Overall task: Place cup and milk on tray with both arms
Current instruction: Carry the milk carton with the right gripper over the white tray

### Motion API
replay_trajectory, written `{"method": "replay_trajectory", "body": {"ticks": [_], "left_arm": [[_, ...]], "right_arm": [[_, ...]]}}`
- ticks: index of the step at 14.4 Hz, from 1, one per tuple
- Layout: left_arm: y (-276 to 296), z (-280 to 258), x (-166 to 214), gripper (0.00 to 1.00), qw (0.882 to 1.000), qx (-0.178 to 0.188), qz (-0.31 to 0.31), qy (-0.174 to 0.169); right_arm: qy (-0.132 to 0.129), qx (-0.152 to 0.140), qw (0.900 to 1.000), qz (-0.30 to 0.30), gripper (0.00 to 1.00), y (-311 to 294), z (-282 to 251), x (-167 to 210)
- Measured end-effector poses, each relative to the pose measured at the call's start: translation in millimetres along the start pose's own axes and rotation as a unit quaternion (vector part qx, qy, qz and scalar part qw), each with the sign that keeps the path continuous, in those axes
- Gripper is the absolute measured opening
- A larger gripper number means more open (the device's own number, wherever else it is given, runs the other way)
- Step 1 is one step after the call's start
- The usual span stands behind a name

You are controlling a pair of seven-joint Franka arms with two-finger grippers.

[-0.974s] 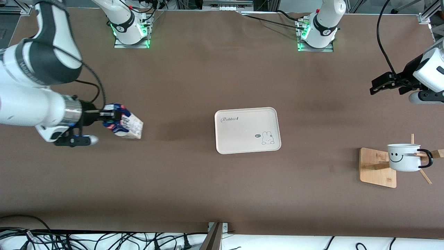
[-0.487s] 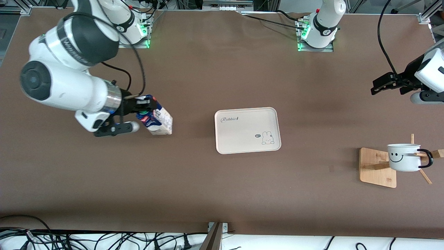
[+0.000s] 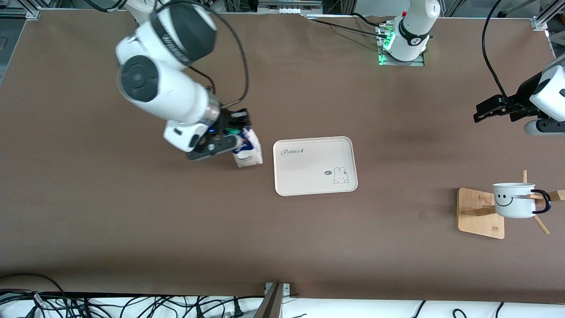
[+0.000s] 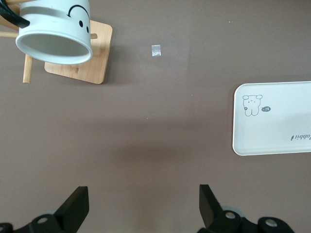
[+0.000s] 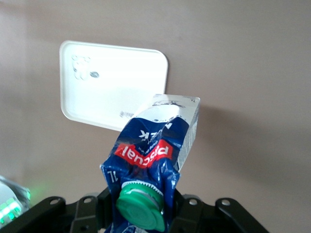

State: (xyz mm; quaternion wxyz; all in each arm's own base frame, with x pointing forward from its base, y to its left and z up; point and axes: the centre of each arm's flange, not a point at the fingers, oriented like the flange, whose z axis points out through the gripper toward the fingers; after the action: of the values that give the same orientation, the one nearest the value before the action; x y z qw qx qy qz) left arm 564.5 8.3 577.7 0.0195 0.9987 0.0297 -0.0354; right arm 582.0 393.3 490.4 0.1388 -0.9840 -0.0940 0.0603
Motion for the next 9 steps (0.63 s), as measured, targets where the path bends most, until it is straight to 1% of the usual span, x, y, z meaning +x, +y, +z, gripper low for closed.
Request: {"method": "replay_trajectory", "body": {"ticks": [3,9], "left_arm": [[-0.3,0.2,0.1,1.00,1.000,0.000,0.000,0.000],[-0.1,1.1,0.6,1.00,1.000,0.001,0.000,-0.001]], "right_arm": [[0.013,0.008,0.999,0.030,0.36,-37.6,39.0,0.0],[0.020,0.008,0.997,0.074,0.35,-60.5,90.2,4.3]]}}
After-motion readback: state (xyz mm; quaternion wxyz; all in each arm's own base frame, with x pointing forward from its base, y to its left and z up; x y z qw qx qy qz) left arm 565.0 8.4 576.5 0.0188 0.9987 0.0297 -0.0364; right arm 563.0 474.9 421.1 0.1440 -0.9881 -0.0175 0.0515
